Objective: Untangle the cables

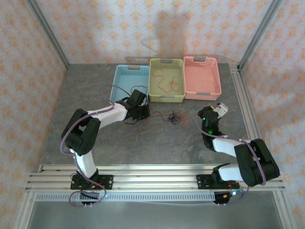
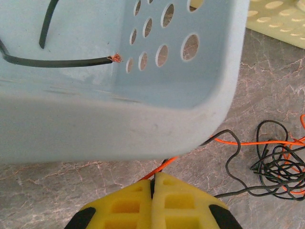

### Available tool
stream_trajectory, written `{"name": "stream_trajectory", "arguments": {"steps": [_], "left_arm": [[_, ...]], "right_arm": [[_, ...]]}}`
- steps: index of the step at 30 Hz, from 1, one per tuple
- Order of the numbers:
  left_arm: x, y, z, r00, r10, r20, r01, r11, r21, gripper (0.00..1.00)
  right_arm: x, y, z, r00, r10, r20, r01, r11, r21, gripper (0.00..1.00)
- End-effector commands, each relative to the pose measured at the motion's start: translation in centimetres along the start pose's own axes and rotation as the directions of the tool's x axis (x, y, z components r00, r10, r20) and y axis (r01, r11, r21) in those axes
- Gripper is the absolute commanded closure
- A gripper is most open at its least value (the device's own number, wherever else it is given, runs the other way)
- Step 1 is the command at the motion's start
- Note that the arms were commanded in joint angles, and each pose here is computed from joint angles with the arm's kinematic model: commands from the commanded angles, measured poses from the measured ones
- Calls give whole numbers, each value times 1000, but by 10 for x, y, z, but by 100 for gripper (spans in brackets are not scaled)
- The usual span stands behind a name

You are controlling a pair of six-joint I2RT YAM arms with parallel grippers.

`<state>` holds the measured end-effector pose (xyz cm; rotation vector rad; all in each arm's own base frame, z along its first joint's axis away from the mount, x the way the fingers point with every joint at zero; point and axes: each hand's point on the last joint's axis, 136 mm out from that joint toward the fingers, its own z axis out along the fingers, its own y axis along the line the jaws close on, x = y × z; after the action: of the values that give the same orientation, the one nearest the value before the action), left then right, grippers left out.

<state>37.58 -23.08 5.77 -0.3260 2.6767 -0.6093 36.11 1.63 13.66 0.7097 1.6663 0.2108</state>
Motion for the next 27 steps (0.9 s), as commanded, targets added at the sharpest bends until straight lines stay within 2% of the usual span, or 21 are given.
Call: {"name": "stream_trajectory", "arguments": {"steps": [1,5,9,12,17,20,27], "left_arm": [[-8,2,-8,999,-17,40,17,1000,-2,100],[-8,2,-7,999,-17,34,17,1000,1,100],[-8,2,-8,999,-16,36,16,1000,2,100],[-7,2,-6,999,-15,31,15,1000,0,100],[-8,2,-8,999,-17,37,17,1000,1,100],[-8,3,-8,999,-18,40,19,1000,-1,100],[-8,3,-8,999,-22,41,22,1000,0,100]], "right_arm": [[-32,3,-3,995,-14,99,15,1000,-2,100],[-68,11,-14,988,-33,150,36,999,-17,100],[-100,-15,-29,971,-38,236,24,998,64,100],[-103,-33,-30,969,4,246,-26,996,85,100],[-86,-14,-13,985,0,170,1,1000,-7,100],[-91,-36,-13,979,-26,204,7,995,96,100],[-110,-99,-38,932,-6,362,-114,945,308,100]]}}
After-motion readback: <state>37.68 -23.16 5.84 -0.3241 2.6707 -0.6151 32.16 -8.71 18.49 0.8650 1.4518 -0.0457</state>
